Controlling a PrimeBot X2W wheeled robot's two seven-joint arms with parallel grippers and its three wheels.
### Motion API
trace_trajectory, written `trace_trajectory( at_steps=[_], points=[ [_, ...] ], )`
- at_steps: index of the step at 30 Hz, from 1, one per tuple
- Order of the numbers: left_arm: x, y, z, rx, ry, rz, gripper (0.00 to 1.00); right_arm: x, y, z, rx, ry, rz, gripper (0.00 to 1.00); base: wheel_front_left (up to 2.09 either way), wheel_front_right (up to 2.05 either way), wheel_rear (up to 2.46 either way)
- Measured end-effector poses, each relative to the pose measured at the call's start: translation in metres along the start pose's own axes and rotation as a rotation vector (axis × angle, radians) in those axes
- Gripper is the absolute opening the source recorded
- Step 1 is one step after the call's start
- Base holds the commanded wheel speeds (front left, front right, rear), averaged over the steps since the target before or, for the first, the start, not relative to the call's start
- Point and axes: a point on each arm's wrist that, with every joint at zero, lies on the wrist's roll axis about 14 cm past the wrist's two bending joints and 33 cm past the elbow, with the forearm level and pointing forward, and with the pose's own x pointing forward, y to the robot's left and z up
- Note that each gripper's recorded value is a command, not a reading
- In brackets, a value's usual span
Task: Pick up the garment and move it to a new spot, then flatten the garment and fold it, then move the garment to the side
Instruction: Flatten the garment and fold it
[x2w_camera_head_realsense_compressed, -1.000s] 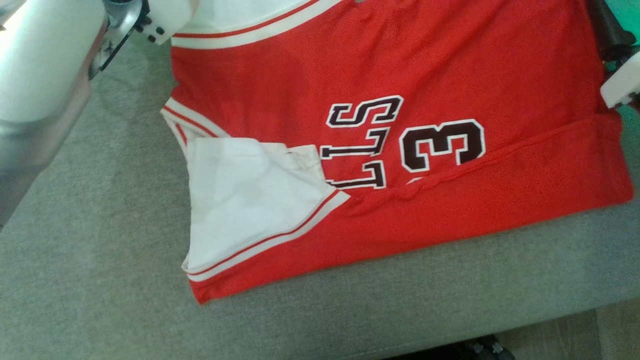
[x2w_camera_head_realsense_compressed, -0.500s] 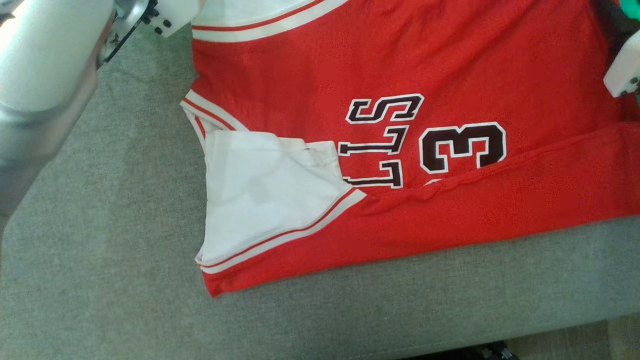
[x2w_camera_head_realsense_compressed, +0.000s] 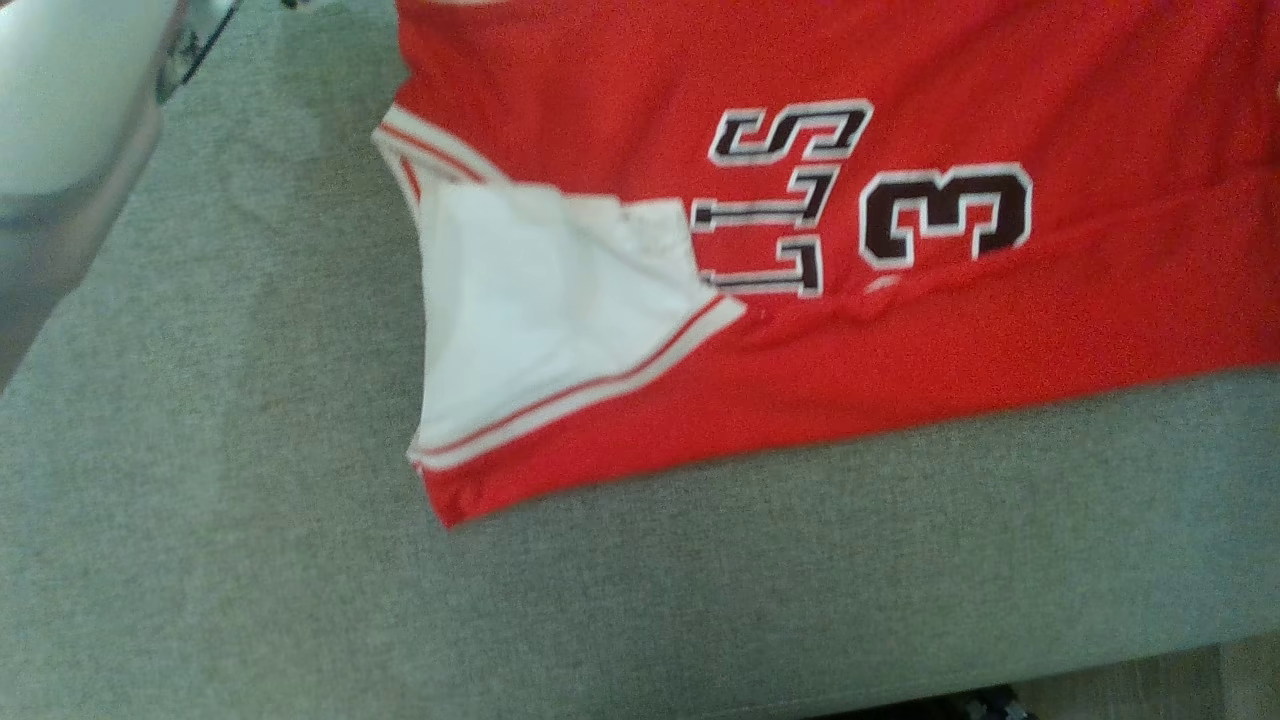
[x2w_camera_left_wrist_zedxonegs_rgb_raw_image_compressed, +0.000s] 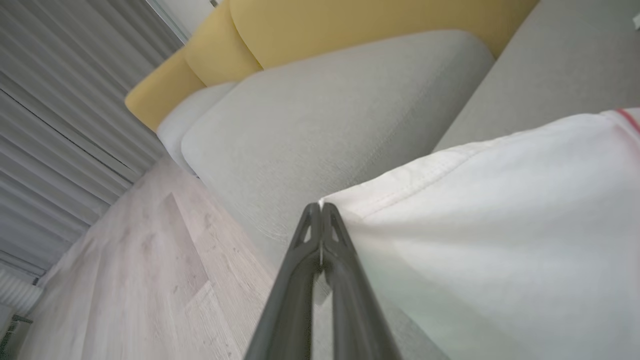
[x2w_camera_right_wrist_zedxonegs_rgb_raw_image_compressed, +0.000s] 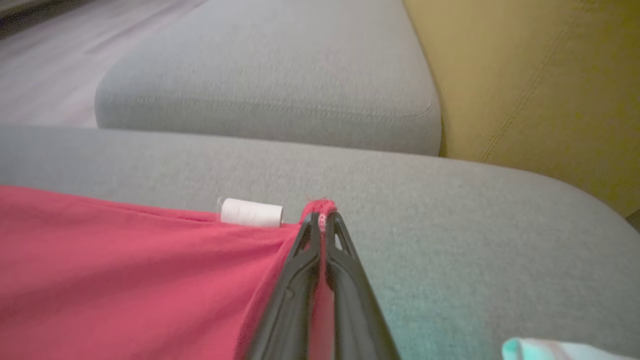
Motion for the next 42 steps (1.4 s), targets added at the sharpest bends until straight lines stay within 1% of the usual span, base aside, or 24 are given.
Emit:
trace_trajectory(
  at_steps=[5,8,10,14,16,21,25,30,36,37,38,39,40,41,42],
  points=[
    [-0.007,0.022,0.031,0.002,-0.119,0.068,0.0,-0.003,-0.011,0.038,0.07,-0.147,-0.032,0.0,0.0,0.0,0.0],
    [-0.016,0.026,0.049,-0.037,-0.172,0.079,0.0,-0.011,-0.015,0.05,0.072,-0.18,-0.033,0.0,0.0,0.0,0.0],
    [-0.024,0.023,0.056,-0.053,-0.196,0.082,0.0,-0.018,-0.014,0.051,0.075,-0.194,-0.027,0.0,0.0,0.0,0.0],
    [-0.055,-0.001,0.037,-0.13,-0.18,0.075,0.0,-0.036,-0.009,0.033,0.087,-0.165,-0.013,0.0,0.0,0.0,0.0],
    [-0.07,-0.014,0.028,-0.158,-0.167,0.07,0.0,-0.042,-0.007,0.032,0.096,-0.17,-0.009,0.0,0.0,0.0,0.0],
    [-0.103,-0.036,0.019,-0.21,-0.158,0.08,0.0,-0.054,-0.007,0.032,0.099,-0.199,-0.013,0.0,0.0,0.0,0.0],
    [-0.125,-0.054,0.011,-0.25,-0.137,0.085,0.0,-0.065,-0.006,0.014,0.096,-0.177,-0.022,0.0,0.0,0.0,0.0],
    [-0.143,-0.082,0.002,-0.317,-0.104,0.062,0.0,-0.077,-0.004,-0.009,0.109,-0.149,-0.039,0.0,0.0,0.0,0.0],
    [-0.152,-0.108,-0.014,-0.388,-0.058,0.049,0.0,-0.084,0.008,-0.03,0.111,-0.119,-0.033,0.0,0.0,0.0,0.0],
    [-0.153,-0.113,-0.016,-0.4,-0.053,0.046,0.0,-0.085,0.01,-0.034,0.111,-0.114,-0.032,0.11,0.0,0.0,0.0],
    [-0.153,-0.116,-0.018,-0.411,-0.048,0.044,0.0,-0.086,0.012,-0.037,0.112,-0.108,-0.031,0.11,0.0,0.0,0.0],
    [-0.153,-0.119,-0.02,-0.42,-0.046,0.044,0.0,-0.088,0.013,-0.04,0.118,-0.103,-0.033,0.51,0.0,0.0,0.0],
    [-0.154,-0.122,-0.022,-0.429,-0.042,0.045,0.0,-0.089,0.014,-0.042,0.122,-0.101,-0.036,1.0,0.0,0.0,0.0],
    [-0.154,-0.124,-0.022,-0.436,-0.043,0.048,0.0,-0.09,0.014,-0.043,0.128,-0.102,-0.043,1.0,0.0,0.0,0.0],
    [-0.154,-0.126,-0.022,-0.446,-0.046,0.051,0.33,-0.092,0.013,-0.043,0.137,-0.106,-0.053,1.0,0.0,0.0,0.0]
  ],
)
